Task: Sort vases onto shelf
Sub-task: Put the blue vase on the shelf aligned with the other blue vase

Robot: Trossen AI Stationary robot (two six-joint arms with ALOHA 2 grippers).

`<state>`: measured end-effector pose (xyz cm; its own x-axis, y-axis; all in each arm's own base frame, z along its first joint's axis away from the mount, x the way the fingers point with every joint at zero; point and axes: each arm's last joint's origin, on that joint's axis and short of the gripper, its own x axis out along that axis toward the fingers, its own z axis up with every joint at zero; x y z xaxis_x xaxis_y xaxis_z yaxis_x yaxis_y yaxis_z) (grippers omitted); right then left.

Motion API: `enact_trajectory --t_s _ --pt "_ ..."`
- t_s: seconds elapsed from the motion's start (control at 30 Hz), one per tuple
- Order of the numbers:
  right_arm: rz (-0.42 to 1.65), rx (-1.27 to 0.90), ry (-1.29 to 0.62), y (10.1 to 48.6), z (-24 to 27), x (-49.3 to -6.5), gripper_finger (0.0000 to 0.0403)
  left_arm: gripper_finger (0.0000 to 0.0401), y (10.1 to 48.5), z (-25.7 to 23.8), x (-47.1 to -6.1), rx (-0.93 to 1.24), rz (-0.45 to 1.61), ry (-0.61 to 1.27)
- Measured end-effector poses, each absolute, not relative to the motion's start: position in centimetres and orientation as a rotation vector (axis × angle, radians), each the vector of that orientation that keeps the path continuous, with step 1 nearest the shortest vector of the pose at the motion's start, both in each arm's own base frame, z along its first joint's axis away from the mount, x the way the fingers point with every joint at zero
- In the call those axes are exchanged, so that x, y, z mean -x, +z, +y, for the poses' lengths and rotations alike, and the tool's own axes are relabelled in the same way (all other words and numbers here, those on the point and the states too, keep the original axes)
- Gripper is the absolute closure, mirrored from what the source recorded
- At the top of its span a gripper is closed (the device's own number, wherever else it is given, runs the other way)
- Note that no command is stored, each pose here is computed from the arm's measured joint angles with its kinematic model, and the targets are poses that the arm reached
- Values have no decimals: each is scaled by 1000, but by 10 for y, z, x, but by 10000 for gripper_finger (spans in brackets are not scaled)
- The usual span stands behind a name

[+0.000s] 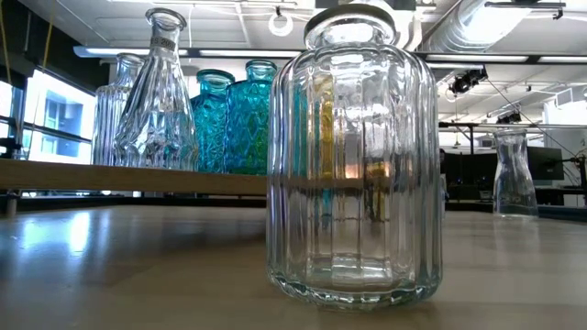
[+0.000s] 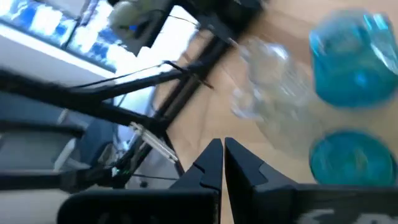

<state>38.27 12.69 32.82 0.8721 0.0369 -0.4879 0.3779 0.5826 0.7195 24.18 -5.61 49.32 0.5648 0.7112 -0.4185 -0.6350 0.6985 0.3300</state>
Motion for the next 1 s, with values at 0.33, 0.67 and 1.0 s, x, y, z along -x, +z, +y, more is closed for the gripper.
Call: enact_trajectory --t_s 0.33,0.67,1.0 --pt "466 -1092 -409 309 161 -371 403 305 500 -52 -230 -140 539 788" --pt "496 -1116 -595 287 157 -359 403 305 505 -53 -222 -135 522 777" --pt "472 -1291 -569 227 157 -354 403 305 504 -53 -222 -142 524 777"
